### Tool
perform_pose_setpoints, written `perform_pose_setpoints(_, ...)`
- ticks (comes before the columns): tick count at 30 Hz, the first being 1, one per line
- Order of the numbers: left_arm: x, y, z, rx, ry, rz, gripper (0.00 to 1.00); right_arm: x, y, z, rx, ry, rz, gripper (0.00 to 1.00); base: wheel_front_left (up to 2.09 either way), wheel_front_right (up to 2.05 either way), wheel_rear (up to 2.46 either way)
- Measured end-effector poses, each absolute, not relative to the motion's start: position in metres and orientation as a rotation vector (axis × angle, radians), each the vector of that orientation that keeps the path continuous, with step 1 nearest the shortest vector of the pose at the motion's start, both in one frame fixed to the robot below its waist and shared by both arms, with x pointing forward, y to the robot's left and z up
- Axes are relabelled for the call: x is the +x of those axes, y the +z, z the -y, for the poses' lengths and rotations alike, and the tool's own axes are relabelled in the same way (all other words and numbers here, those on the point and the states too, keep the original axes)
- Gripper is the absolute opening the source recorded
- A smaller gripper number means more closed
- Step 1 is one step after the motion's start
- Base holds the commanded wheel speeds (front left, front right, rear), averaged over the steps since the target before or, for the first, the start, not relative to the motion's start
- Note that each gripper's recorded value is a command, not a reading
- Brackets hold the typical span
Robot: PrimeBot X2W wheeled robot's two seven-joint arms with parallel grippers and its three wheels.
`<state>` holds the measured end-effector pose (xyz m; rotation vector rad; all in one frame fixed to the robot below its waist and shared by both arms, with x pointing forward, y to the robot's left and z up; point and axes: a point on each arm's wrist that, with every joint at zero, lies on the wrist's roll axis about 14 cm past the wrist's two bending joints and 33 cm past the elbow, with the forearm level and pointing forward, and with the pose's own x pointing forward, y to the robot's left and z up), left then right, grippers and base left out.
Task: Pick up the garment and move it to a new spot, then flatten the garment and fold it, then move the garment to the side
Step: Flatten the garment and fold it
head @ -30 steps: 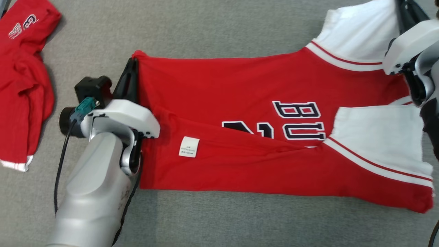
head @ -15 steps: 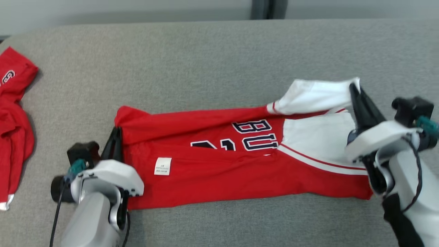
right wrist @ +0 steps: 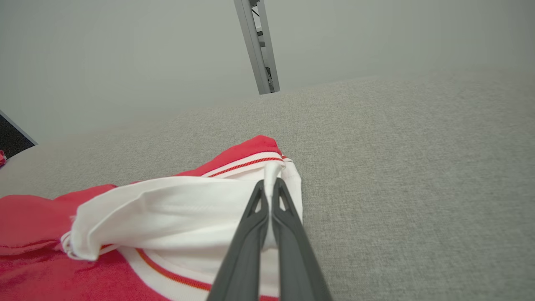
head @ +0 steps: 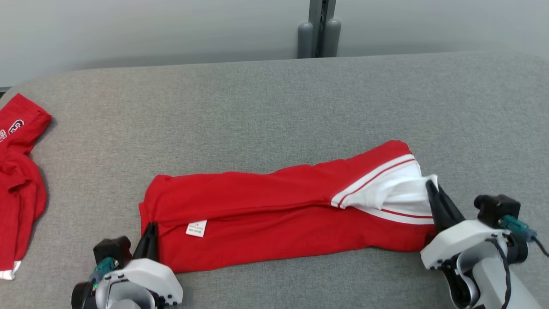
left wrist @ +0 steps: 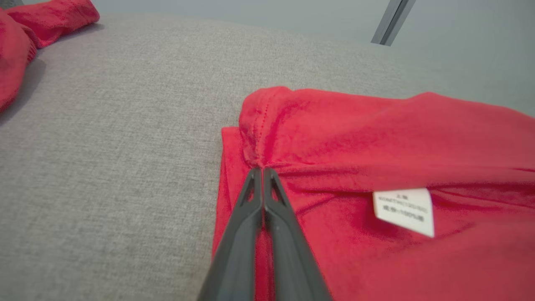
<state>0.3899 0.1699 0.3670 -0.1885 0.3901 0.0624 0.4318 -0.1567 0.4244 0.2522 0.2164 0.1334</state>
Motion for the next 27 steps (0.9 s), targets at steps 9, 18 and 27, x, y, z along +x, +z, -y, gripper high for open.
perform_pose_setpoints(9, 0.367, 0.370, -0.178, -0.175, 0.092, -0.376, 1.00, 0.427, 0.415, 0.162, 0.306, 0.074, -0.240, 1.00, 0.00, 0.00, 0.00)
perform_pose_setpoints(18, 0.363, 0.378, -0.178, -0.177, 0.105, -0.347, 1.00, 0.436, 0.399, 0.147, 0.236, 0.127, -0.309, 1.00, 0.00, 0.00, 0.00)
perform_pose_setpoints(27, 0.359, 0.383, -0.189, -0.173, 0.144, -0.328, 1.00, 0.433, 0.359, 0.128, 0.211, 0.166, -0.501, 1.00, 0.00, 0.00, 0.00)
